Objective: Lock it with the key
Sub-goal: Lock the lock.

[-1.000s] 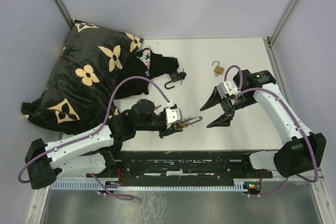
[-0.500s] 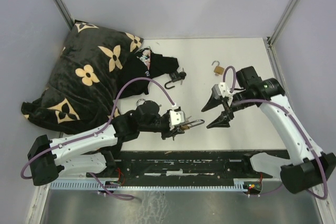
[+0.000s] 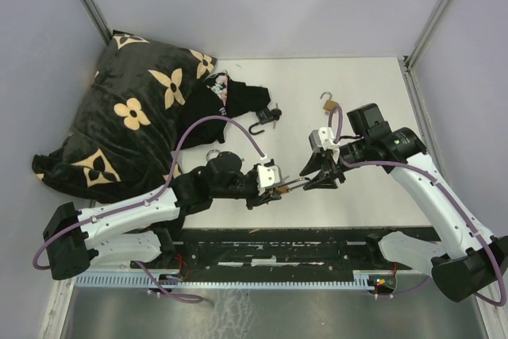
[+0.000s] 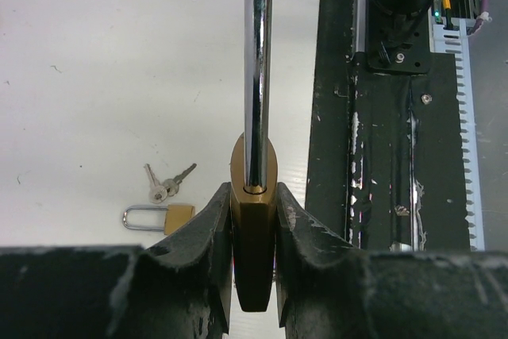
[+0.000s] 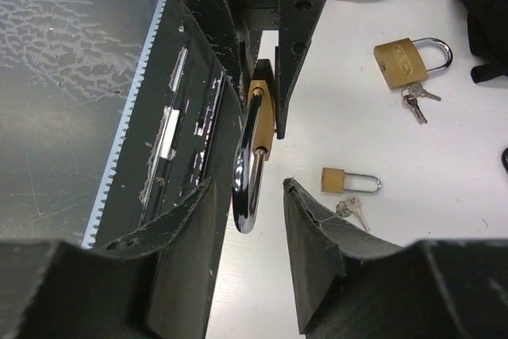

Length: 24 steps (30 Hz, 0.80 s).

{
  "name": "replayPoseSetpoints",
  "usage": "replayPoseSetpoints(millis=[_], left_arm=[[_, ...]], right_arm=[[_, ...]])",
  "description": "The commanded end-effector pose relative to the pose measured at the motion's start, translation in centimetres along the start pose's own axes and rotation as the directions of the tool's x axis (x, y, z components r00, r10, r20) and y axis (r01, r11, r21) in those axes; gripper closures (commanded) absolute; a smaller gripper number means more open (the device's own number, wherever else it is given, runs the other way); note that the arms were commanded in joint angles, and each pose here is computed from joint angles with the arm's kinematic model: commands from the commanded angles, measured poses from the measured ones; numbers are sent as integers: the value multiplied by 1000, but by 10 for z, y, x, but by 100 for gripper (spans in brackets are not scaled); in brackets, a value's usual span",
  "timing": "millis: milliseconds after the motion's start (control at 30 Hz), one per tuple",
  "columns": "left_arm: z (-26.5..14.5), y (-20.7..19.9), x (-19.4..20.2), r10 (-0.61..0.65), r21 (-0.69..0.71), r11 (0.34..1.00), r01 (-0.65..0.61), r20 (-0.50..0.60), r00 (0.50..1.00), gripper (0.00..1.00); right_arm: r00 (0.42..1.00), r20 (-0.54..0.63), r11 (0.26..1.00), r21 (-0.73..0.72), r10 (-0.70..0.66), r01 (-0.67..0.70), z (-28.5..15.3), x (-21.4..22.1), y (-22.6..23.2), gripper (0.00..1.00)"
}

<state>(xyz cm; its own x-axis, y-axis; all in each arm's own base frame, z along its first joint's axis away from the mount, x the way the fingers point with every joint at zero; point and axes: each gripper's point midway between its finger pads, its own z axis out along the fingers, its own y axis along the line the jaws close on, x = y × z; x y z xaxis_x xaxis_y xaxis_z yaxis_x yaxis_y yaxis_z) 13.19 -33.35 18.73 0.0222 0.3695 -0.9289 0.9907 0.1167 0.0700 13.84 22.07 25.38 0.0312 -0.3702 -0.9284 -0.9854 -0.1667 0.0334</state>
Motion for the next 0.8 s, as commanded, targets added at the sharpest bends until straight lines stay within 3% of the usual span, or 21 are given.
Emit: replayPoseSetpoints(millis=[0, 133, 400, 633, 767], left_arm=[[-1, 2, -45, 23, -1, 1000, -23, 155, 988, 97], [-1, 1, -46, 17, 1, 1000, -17, 158, 987, 97], [-2, 1, -49, 11, 2, 1000, -11, 171, 985, 97], [-2, 1, -50, -6, -2, 1000, 7, 185, 983, 96], [-1, 1, -50, -31, -3, 999, 32, 198, 980, 95]], right_arm=[[1000, 16, 1000, 18, -22, 22, 0, -8, -3, 56], [1000, 16, 1000, 22, -22, 21, 1, -7, -4, 64], [1000, 9, 1000, 9, -12, 12, 4, -4, -4, 65], [1000, 13, 1000, -9, -22, 22, 5, -6, 1, 96], [999, -6, 999, -26, -34, 34, 2, -6, 5, 98]])
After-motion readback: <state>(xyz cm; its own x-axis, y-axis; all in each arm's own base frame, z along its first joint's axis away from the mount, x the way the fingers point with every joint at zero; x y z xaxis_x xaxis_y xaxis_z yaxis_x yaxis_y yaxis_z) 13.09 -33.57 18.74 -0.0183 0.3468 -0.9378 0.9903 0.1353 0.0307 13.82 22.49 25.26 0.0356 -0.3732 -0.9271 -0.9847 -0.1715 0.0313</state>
